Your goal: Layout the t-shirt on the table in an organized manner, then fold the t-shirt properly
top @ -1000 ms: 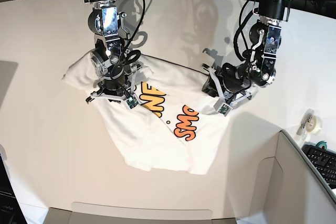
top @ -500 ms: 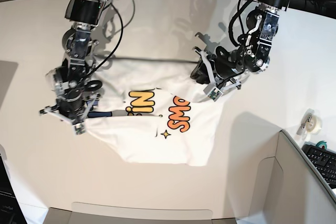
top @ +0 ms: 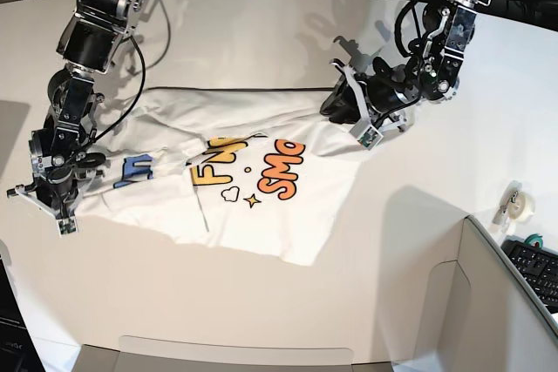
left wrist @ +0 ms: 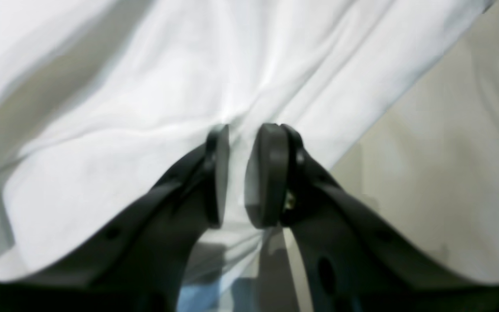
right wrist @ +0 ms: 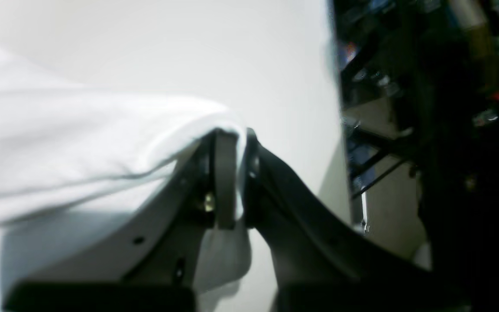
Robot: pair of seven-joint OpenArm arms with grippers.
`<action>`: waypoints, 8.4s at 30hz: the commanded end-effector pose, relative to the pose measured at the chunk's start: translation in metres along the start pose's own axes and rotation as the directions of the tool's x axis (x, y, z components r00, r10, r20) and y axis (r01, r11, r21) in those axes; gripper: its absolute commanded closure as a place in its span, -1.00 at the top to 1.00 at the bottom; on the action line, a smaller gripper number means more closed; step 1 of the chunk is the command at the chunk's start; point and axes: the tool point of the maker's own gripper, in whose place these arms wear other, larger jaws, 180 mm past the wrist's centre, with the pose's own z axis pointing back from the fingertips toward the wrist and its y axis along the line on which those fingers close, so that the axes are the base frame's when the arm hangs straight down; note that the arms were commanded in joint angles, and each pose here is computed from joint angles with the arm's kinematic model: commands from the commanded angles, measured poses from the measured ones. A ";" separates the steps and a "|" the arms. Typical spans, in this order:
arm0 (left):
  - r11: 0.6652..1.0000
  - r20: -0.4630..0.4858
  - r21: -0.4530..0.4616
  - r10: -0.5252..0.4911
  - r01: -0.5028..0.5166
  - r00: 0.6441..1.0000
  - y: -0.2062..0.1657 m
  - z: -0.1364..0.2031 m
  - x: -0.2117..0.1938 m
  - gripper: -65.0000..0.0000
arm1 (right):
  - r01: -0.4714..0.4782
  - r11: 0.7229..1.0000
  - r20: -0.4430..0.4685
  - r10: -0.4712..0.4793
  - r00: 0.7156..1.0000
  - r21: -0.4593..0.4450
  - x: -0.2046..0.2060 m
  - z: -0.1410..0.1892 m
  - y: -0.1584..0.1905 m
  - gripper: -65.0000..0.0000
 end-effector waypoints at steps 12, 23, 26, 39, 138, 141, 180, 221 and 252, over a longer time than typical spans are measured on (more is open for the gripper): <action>0.994 -0.281 0.063 -0.064 0.085 0.958 0.011 0.028 -0.072 -0.60 | -0.014 0.999 -0.160 0.008 0.987 -0.034 -0.050 -0.044 -0.062 -1.00; 0.994 -0.262 0.047 -0.081 0.097 0.962 0.001 0.029 -0.067 -0.60 | 0.056 0.989 -0.130 -0.074 0.989 -0.138 -0.045 -0.040 -0.125 -1.00; 0.993 -0.251 0.043 -0.093 0.107 0.964 -0.001 0.029 -0.061 -0.60 | 0.063 0.985 -0.092 -0.078 0.993 -0.161 -0.027 -0.036 -0.134 -0.87; 0.995 -0.268 0.042 -0.079 0.094 0.960 -0.004 0.033 -0.073 -0.60 | -0.020 0.997 -0.098 0.012 0.995 -0.080 -0.027 -0.040 -0.083 -0.05; 0.927 0.019 0.179 -0.337 0.328 0.941 -0.059 0.040 0.059 -0.60 | -0.441 0.879 0.058 0.438 0.897 0.181 -0.052 0.138 0.077 0.49; 0.923 0.037 0.193 -0.347 0.334 0.937 -0.058 0.043 0.065 -0.60 | -0.393 0.917 -0.013 0.394 0.919 0.063 -0.051 0.129 0.030 0.49; 0.866 0.288 -0.009 -0.477 0.500 0.830 -0.187 -0.038 0.214 -0.60 | 0.058 0.997 -0.191 -0.048 0.980 0.048 -0.113 0.082 -0.053 0.49; 0.883 0.145 -0.028 -0.461 0.469 0.876 -0.165 -0.062 0.177 -0.60 | 0.193 0.914 -0.268 -0.098 0.958 0.356 -0.074 0.075 0.087 0.49; 0.872 0.212 -0.034 -0.471 0.488 0.856 -0.184 -0.056 0.201 -0.60 | 0.431 0.902 -0.436 -0.375 0.818 0.034 -0.186 0.165 -0.011 0.49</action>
